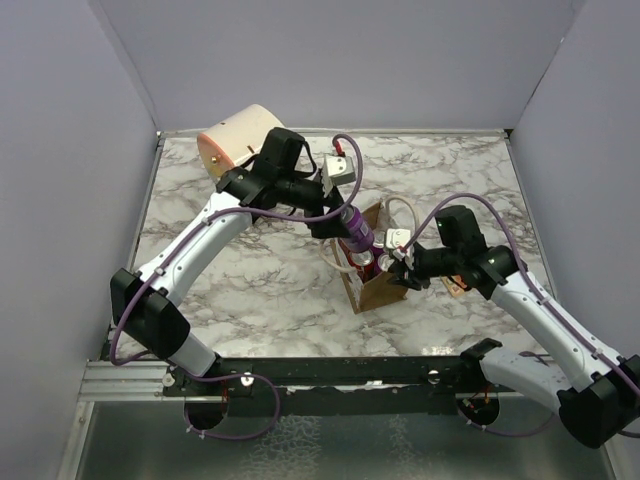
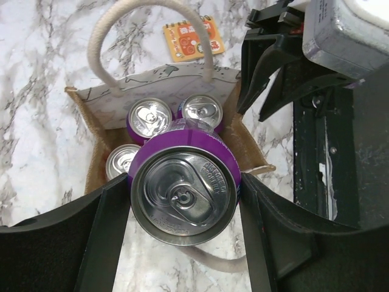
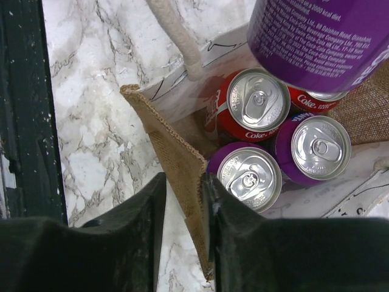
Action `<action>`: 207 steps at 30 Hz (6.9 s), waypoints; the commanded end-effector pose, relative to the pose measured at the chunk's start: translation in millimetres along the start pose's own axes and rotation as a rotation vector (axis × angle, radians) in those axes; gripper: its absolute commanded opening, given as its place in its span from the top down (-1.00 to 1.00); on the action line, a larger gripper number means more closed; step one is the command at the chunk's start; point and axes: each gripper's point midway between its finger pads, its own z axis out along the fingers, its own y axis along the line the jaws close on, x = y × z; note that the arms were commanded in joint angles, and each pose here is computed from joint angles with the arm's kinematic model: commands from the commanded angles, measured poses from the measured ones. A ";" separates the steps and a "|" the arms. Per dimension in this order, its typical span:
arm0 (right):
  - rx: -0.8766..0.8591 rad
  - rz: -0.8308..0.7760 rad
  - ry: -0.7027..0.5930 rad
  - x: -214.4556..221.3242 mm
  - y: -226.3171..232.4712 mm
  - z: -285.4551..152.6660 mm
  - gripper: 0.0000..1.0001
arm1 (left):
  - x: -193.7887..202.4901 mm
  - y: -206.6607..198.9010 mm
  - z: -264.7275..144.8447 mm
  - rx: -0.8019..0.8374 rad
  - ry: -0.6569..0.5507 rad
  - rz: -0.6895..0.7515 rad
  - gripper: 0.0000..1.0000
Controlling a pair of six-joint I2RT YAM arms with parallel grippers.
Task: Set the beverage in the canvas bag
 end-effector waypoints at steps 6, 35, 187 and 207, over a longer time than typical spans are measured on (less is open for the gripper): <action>-0.041 -0.002 -0.016 2.5 13.9 0.7 0.80 | -25.2 -36.2 3.8 0.139 -0.103 0.110 1.00; -0.075 -0.013 -0.064 -9.4 28.0 -9.5 0.98 | -6.2 -60.5 65.4 0.291 -0.031 0.154 1.00; -0.023 0.005 -0.069 -1.2 26.8 -9.7 0.98 | 92.7 -85.0 103.1 0.638 0.061 0.417 -0.61; -0.033 -0.009 -0.069 4.6 29.7 -6.5 0.91 | 57.7 -79.1 84.7 0.533 0.009 0.479 -0.68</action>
